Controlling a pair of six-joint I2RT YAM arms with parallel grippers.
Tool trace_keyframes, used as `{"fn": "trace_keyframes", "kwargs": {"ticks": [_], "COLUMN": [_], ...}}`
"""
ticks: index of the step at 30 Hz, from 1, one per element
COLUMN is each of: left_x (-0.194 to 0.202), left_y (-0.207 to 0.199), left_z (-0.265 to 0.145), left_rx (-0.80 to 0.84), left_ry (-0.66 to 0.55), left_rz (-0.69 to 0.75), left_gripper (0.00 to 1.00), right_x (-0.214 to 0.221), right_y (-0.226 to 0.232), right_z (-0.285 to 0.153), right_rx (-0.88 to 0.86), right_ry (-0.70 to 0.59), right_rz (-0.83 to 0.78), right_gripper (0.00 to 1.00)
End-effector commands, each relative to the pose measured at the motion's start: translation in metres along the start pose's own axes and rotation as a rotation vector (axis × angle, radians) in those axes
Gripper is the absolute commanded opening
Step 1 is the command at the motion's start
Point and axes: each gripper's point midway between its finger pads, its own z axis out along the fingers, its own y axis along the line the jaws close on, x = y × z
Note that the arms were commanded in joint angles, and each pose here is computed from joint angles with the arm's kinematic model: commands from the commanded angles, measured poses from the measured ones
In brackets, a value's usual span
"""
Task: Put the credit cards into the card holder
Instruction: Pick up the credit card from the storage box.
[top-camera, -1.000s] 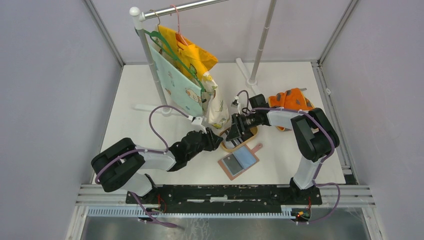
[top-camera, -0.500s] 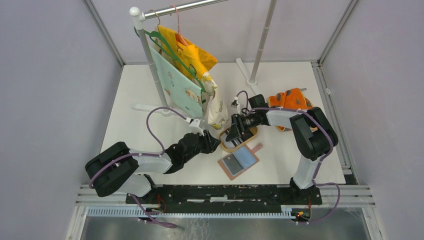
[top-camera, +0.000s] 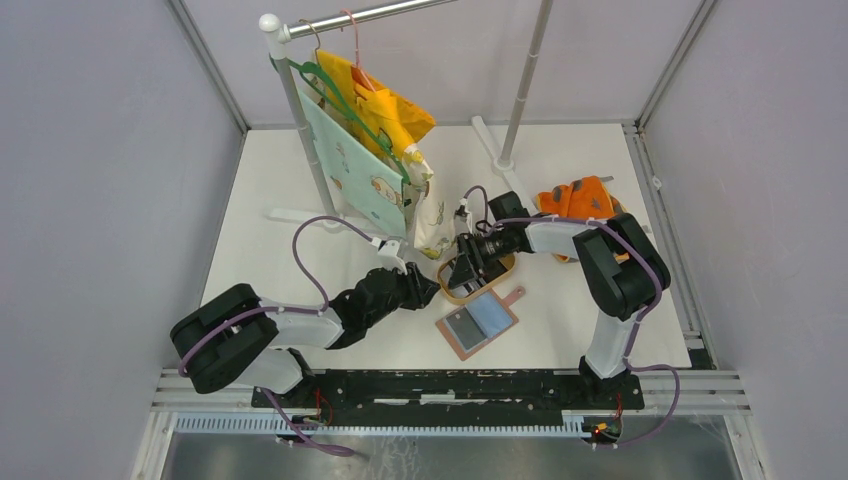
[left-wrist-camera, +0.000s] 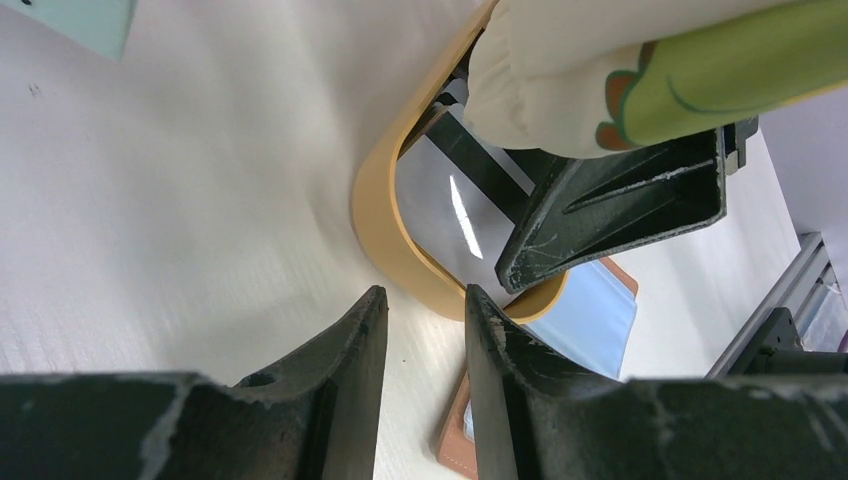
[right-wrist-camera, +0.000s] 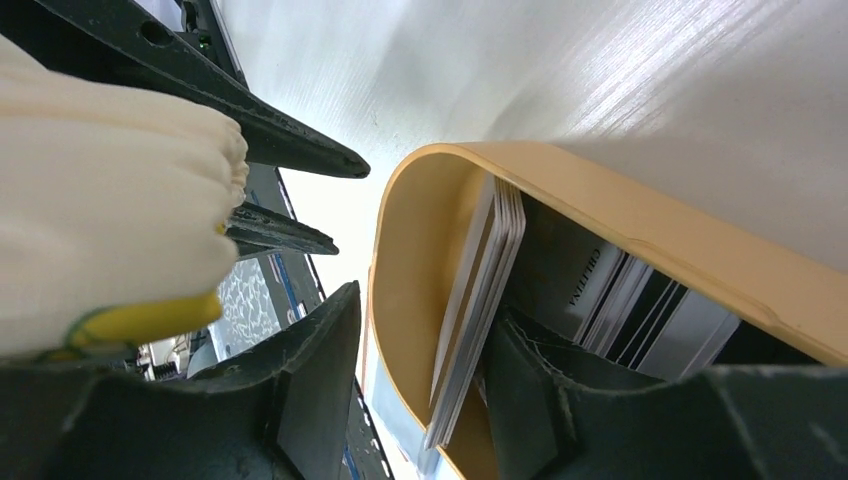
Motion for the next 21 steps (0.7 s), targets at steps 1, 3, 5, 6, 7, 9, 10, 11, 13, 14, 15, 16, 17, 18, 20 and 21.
{"fn": "trace_keyframes", "kwargs": {"ticks": [1,3,5,6,7,9,10,11,13,14,15,16,17,18,20,21], "left_x": [-0.010,-0.010,-0.011,-0.010,-0.010,-0.010,-0.010,-0.010,-0.010,-0.010,-0.010,-0.010,-0.010,-0.010,-0.010,-0.009], "left_y": [-0.009,-0.009,-0.009,-0.009,-0.009,-0.009,-0.009,-0.010,-0.009,-0.010,-0.009,-0.010,-0.010,-0.010,-0.009,-0.010], "left_z": [0.000,0.000,0.000,0.000,0.000,0.000,0.000,0.000,0.000,0.000,0.000,0.000,0.000,0.000,-0.001,-0.001], "left_rx": [0.051,0.051,0.052,0.052,0.052,0.054,0.054,0.055,0.054,0.055,0.055,0.055,0.055,0.056,0.057,0.059], "left_ry": [-0.042,-0.044,-0.044,-0.042,-0.043,-0.043,-0.043,-0.042,-0.043,-0.042,-0.042,-0.042,-0.042,-0.042,-0.042,-0.042], "left_rz": [0.054,0.054,0.054,0.055,0.055,0.055,0.055,0.056,0.055,0.056,0.057,0.057,0.057,0.057,0.058,0.058], "left_gripper": [0.41,0.41,0.41,0.41,0.41,0.41,0.41,0.41,0.41,0.41,0.41,0.41,0.41,0.41,0.41,0.41], "right_x": [-0.019,-0.022,-0.023,-0.024,-0.025,-0.026,-0.027,-0.027,-0.029,-0.030,-0.030,-0.030,-0.030,-0.030,-0.031,-0.031], "right_y": [0.007,0.007,0.007,0.007,0.007,0.008,0.009,0.009,0.008,0.007,0.006,0.006,0.005,0.005,0.004,0.003], "right_z": [-0.008,-0.011,-0.014,-0.016,-0.017,-0.019,-0.021,-0.022,-0.025,-0.026,-0.028,-0.028,-0.029,-0.029,-0.031,-0.032], "right_rx": [-0.009,-0.013,-0.021,-0.023,-0.026,-0.032,-0.037,-0.039,-0.038,-0.037,-0.038,-0.038,-0.039,-0.039,-0.037,-0.036], "right_ry": [-0.040,-0.048,-0.055,-0.059,-0.063,-0.068,-0.071,-0.074,-0.082,-0.086,-0.088,-0.089,-0.089,-0.090,-0.094,-0.096], "right_rz": [-0.050,-0.045,-0.041,-0.039,-0.039,-0.039,-0.038,-0.036,-0.034,-0.032,-0.027,-0.026,-0.023,-0.023,-0.022,-0.020], "right_gripper": [0.49,0.46,0.44,0.44,0.43,0.43,0.42,0.41,0.41,0.41,0.41,0.41,0.41,0.41,0.41,0.41]}}
